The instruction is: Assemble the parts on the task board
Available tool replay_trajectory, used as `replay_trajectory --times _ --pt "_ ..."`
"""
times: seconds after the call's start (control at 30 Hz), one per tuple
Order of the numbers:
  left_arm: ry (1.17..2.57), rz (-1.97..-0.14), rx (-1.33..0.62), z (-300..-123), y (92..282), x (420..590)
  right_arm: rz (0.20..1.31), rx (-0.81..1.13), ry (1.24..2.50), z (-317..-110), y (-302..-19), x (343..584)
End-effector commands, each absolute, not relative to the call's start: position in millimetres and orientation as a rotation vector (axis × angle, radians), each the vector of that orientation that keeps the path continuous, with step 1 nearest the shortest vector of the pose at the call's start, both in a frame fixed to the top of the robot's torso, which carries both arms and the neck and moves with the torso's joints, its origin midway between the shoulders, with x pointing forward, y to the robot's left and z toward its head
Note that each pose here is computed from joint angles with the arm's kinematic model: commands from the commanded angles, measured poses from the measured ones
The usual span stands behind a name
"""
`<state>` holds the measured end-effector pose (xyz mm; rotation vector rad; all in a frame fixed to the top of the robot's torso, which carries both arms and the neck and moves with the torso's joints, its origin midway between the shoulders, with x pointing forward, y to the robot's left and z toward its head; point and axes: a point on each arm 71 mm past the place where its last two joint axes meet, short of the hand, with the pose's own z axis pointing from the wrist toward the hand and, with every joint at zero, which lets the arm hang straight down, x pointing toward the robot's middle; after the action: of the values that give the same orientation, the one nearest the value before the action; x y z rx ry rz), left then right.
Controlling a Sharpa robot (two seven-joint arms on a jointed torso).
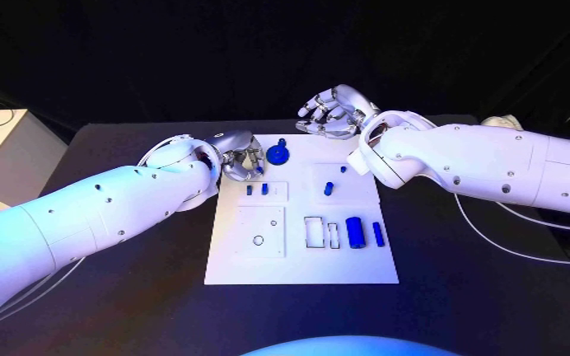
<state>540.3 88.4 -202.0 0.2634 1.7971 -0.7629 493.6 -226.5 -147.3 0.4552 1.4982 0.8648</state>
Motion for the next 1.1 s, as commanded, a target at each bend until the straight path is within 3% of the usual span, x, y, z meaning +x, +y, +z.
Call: replay_trajectory --times 0.03,1.1 --pt "1.813 -0.767 0.284 -203.4 86.2 539.3 0.872 0.434 1.506 -147.3 -224.6 492.9" --pt "1.85 -0.748 0.298 -213.9 83.4 539.9 0.877 0.433 1.506 -146.9 -223.6 491.8"
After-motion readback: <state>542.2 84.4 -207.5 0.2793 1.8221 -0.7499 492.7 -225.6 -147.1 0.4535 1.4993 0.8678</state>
